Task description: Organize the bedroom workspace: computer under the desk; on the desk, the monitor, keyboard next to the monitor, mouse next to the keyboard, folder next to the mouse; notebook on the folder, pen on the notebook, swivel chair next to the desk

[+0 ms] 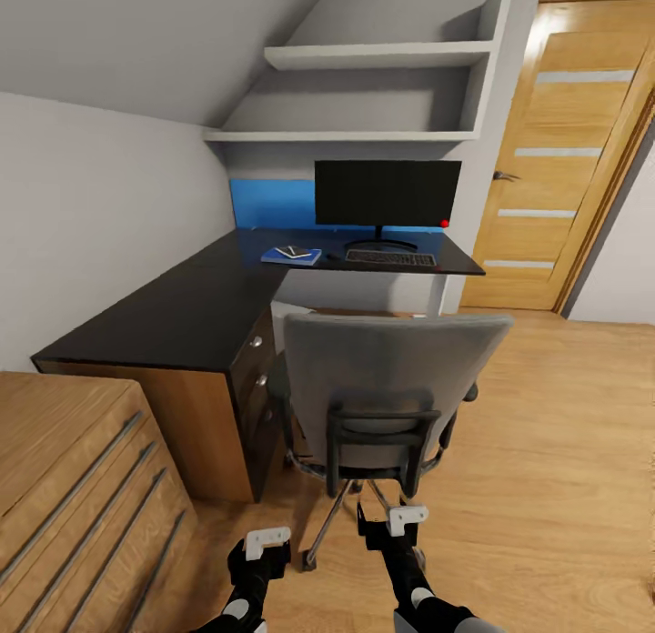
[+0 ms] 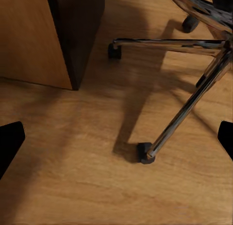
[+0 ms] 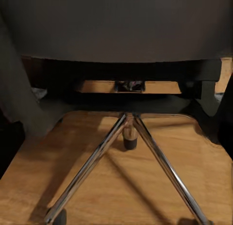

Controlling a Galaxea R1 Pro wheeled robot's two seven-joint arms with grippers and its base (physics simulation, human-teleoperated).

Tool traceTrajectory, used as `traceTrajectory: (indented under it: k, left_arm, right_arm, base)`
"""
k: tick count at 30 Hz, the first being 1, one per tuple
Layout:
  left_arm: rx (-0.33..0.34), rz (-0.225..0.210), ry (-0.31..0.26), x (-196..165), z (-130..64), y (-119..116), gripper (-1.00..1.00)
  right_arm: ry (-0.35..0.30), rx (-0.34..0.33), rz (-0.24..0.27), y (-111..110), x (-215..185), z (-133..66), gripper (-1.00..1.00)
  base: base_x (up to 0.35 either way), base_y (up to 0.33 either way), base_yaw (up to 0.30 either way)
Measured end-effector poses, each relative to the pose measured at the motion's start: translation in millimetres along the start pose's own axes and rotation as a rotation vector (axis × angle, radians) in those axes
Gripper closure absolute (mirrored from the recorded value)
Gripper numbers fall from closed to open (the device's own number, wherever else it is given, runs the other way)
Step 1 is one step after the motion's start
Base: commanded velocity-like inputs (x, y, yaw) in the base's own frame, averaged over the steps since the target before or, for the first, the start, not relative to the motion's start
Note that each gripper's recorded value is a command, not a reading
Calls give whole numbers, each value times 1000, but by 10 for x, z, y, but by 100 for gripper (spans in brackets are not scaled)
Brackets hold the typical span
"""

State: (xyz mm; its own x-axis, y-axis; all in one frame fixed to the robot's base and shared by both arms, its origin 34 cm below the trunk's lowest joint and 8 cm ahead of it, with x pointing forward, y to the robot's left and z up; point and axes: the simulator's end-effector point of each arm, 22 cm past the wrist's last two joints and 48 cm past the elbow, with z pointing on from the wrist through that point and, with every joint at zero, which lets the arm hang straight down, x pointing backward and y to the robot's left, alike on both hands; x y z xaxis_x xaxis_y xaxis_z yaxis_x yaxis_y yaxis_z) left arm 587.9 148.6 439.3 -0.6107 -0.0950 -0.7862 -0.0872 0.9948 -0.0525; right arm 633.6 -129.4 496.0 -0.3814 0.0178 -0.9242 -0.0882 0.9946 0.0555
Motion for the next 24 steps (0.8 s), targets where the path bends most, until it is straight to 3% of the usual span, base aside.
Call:
traceTrajectory:
  k: [7, 24]
  left_arm:
    - [0, 0, -3, -16, -4, -1, -100]
    - [0, 0, -3, -17, -5, -1, -100]
  right_arm:
    - [-3, -1, 0, 8, -18, -2, -100]
    - [-4, 0, -1, 1, -20, -2, -100]
  base:
    - [-139, 103, -48]
    - [-8, 5, -2]
